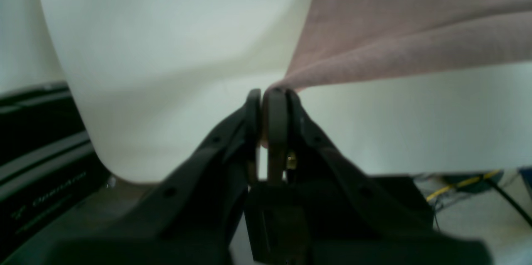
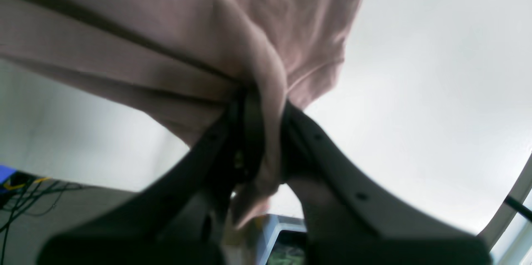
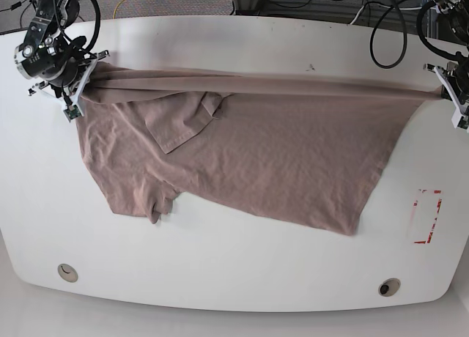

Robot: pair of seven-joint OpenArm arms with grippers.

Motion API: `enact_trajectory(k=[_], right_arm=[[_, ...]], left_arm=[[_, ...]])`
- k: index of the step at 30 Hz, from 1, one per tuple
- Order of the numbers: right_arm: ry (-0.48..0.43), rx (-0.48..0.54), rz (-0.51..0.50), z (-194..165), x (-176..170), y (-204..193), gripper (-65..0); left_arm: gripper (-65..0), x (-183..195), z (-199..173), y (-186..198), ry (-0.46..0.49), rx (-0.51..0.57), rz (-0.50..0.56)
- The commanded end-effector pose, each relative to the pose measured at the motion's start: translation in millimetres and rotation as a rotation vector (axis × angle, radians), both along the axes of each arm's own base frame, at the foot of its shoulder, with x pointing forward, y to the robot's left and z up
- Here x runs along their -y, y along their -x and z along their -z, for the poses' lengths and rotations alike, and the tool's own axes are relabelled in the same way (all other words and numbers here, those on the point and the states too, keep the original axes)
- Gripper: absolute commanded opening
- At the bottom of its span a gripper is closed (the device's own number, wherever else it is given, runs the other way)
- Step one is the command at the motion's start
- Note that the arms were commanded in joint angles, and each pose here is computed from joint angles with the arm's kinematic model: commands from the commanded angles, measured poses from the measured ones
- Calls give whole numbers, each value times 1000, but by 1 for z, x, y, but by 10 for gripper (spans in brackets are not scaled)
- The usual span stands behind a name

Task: Fold the T-shirt properly
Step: 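Move the left gripper along the shirt edge toward the right gripper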

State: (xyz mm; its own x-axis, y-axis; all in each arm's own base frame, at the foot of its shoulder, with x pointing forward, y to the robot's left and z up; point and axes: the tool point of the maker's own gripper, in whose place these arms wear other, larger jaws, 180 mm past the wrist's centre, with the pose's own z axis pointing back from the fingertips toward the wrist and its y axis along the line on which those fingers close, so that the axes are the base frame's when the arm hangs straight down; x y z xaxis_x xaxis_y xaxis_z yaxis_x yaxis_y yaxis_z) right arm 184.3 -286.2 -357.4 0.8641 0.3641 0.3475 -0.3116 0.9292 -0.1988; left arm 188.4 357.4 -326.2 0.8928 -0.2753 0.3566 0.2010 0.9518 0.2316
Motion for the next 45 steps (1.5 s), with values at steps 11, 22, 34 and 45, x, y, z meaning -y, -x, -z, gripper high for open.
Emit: enact_trajectory(k=[11, 22, 34, 45], right_arm=[[-18, -77, 27, 17, -8, 35, -621], [-47, -107, 41, 26, -17, 49, -621], [-28, -107, 87, 23, -3, 56, -621], [-31, -116, 90, 25, -3, 60, -621]], left_arm=[[-650, 12, -6, -22, -38, 14, 108], [-650, 22, -17, -57, -103, 46, 172], [-649, 34, -26, -96, -154, 68, 228], [-647, 36, -12, -108, -111, 30, 227]])
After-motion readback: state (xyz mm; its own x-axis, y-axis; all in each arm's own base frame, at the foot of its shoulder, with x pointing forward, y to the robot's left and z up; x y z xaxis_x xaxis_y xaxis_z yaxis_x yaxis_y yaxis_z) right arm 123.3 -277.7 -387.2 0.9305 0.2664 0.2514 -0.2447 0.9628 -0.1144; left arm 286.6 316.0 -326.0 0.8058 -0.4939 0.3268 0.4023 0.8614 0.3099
